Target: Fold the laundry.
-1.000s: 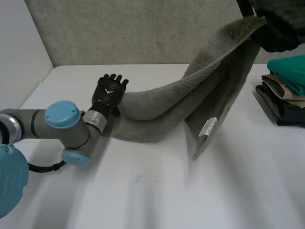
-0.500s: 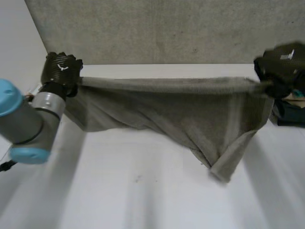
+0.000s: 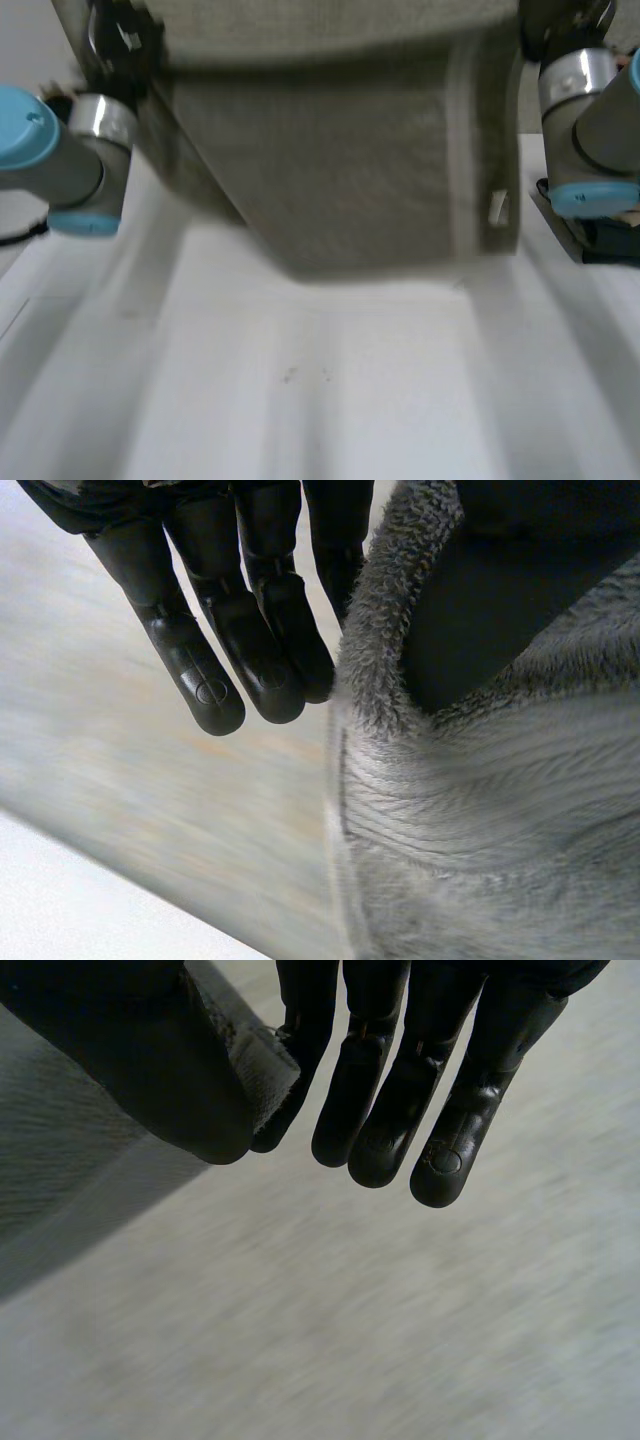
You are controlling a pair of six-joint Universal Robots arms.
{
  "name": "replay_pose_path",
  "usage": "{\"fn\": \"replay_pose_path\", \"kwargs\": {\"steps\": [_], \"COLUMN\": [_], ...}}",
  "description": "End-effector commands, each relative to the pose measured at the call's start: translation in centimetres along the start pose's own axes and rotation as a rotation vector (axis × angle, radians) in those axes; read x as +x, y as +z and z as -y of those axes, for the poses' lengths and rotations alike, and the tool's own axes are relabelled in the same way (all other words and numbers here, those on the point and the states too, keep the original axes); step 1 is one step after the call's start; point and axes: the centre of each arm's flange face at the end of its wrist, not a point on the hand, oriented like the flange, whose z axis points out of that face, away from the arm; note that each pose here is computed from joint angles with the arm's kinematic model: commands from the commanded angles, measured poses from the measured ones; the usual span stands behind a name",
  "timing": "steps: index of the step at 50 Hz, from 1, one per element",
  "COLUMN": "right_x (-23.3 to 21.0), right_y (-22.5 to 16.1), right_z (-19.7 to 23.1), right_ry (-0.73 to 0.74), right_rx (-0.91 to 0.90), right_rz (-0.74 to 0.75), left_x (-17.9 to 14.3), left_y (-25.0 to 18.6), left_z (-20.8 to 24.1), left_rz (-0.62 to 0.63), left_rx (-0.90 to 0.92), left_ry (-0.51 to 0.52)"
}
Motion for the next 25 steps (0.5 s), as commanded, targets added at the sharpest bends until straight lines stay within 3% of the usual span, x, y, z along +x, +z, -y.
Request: {"fn": "replay_pose_path", "kwargs": {"steps": [1,6,10,19,25], "right_x": [1.7,0.3,-1.9,-7.0,-8.2], "right_y": [1.4,0.4,-1.4,-8.6,-13.9], "right_z": [2.3,1.4,-0.4,-5.5,-7.3], "right_ry": [0.004,0.007,0.013,0.039,0.048], "right_rx": [0.166,0.125,0.065,-0.196,-0.417], "right_rz": [-0.092,-0.028,0.101,0.400,0.601], "left_x": [-5.9,-4.3,-0.9,5.0,7.3], "left_y": [2.6,0.2,-3.3,-12.9,-18.1], "left_z": [3.6,2.3,0.1,-3.6,-4.1], "left_rz": [0.273,0.195,0.080,-0.174,-0.323], "left_rx": [0.198,0.094,-0.029,-0.290,-0.392], "left_ry": [-0.142,-0.162,-0.173,-0.170,-0.108]}}
